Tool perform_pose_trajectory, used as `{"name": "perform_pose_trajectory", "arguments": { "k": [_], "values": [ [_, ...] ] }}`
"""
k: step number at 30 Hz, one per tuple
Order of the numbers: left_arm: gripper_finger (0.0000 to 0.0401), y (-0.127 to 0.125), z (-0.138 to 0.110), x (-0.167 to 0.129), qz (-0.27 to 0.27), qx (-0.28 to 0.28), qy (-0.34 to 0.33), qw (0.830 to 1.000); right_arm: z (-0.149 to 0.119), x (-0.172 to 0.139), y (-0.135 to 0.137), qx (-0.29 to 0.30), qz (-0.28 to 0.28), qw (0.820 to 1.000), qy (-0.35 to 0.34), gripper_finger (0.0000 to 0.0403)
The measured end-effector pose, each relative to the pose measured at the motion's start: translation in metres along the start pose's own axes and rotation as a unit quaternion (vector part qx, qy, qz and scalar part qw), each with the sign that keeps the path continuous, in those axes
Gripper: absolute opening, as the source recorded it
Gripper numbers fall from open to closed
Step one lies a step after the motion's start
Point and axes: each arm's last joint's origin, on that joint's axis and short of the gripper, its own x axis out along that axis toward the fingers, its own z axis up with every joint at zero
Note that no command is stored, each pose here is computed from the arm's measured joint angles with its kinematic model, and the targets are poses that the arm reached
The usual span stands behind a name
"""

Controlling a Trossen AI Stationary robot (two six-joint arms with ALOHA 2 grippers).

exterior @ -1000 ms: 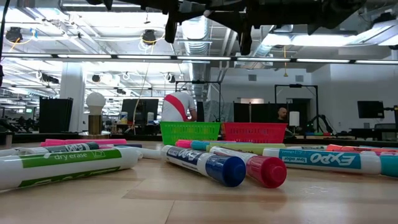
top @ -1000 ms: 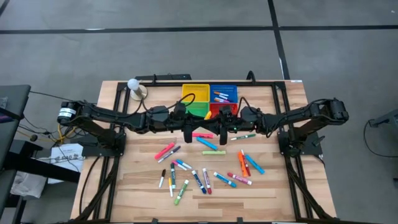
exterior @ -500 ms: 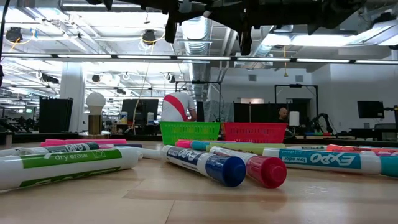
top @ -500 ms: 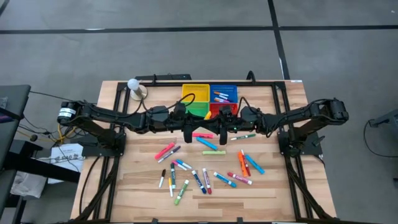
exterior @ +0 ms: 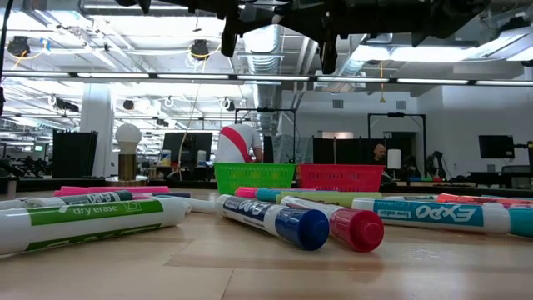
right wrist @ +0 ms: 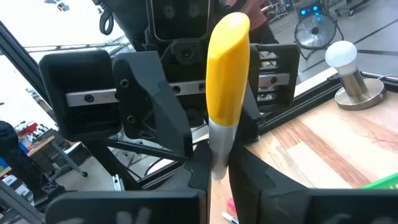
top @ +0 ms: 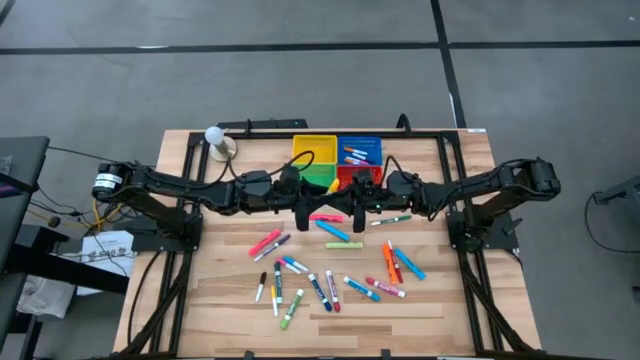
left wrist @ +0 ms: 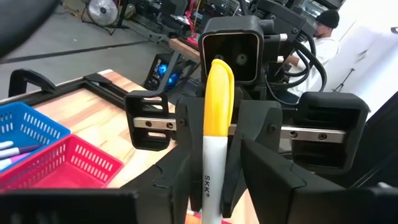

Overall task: Pick & Place Markers
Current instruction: Put the top small yellow highlighter pen into the blue bin

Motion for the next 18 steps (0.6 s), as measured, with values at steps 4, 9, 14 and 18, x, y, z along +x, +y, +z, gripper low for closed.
{"name": "perform_pose_trajectory", "arguments": {
  "k": [4, 9, 14, 18],
  "values": [
    [0.0153, 0.000, 0.001, -0.001, 0.001, 0.028, 0.000, 1.000, 0.000, 0.000, 0.000, 0.000, 0.000, 1.000, 0.000, 0.0026],
    [0.0161, 0.004, 0.015, -0.009, 0.008, 0.058, -0.019, 0.998, -0.002, 0.000, -0.001, 0.000, -0.013, 1.000, 0.010, 0.0035],
    [0.0160, 0.010, 0.032, -0.026, 0.026, 0.079, -0.019, 0.996, -0.004, 0.000, -0.003, 0.000, -0.020, 1.000, 0.021, 0.0023],
    [0.0159, 0.015, 0.041, -0.043, 0.047, 0.083, 0.005, 0.995, -0.006, -0.001, -0.006, 0.001, -0.030, 0.999, 0.033, 0.0033]
  ]
}}
